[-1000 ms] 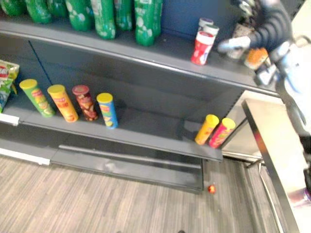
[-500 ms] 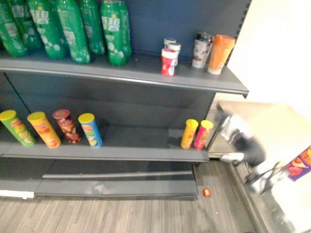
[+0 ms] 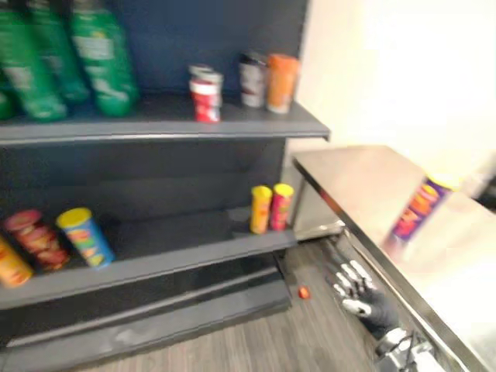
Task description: Put the gum and the chips on the shelf.
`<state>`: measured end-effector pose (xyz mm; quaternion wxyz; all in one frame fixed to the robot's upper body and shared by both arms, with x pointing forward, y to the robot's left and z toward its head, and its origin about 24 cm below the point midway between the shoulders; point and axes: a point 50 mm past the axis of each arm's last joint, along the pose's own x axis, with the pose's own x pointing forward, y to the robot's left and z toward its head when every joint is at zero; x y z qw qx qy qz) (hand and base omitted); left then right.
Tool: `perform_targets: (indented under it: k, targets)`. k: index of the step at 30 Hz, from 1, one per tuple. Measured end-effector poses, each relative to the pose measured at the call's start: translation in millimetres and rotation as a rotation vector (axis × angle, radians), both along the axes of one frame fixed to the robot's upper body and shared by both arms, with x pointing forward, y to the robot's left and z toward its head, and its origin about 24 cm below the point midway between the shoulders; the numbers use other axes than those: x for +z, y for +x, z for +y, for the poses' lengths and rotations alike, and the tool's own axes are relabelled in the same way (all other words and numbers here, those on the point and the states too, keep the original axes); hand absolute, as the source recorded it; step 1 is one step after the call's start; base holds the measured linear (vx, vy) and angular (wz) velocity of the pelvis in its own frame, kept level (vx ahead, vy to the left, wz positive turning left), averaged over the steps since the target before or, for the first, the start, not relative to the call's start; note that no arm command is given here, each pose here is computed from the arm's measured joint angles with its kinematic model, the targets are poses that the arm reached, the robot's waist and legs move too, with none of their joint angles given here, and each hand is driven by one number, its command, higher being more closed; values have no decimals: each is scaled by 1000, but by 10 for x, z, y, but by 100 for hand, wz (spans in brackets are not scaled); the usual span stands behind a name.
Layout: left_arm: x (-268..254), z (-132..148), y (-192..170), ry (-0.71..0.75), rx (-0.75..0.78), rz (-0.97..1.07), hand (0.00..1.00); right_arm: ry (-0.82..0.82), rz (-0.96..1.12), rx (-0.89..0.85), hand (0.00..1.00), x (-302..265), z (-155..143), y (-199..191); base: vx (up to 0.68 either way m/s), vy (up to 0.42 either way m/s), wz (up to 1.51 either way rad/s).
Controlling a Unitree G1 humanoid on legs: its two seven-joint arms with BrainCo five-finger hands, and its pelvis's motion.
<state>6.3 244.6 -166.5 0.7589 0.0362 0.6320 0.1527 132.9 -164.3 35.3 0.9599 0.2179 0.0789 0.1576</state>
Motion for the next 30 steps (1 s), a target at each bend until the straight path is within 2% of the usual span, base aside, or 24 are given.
perform_targets:
  k: [6, 11, 18, 22, 25, 28, 30]
  targets:
    - [14, 84, 26, 27, -36, 20, 0, -1, -112, -7, 0, 205, -3, 63, -78, 36, -134]
    - [-20, -26, 16, -10, -81, 40, 0, -12, -187, 36, 0, 251, 120, 326, 27, -215, -234]
    - [36, -275, 833, -35, -242, -174, 0, -16, -51, -120, 0, 45, -86, 54, 65, -174, -44]
    - [44, -367, 888, -43, -292, -199, 0, -2, -27, -148, 0, 16, -85, -12, 0, -124, -8]
    - [39, -338, 798, -42, -181, -214, 0, 0, -84, -130, 0, 114, -59, 55, 53, -153, -85]
    - [88, -246, 825, -11, -11, -287, 0, -10, -156, 1, 0, 223, 80, 214, 64, 18, -154]
    - [82, -141, 615, 25, 96, -267, 0, 1, -172, 58, 0, 242, 168, 256, 146, 65, -103]
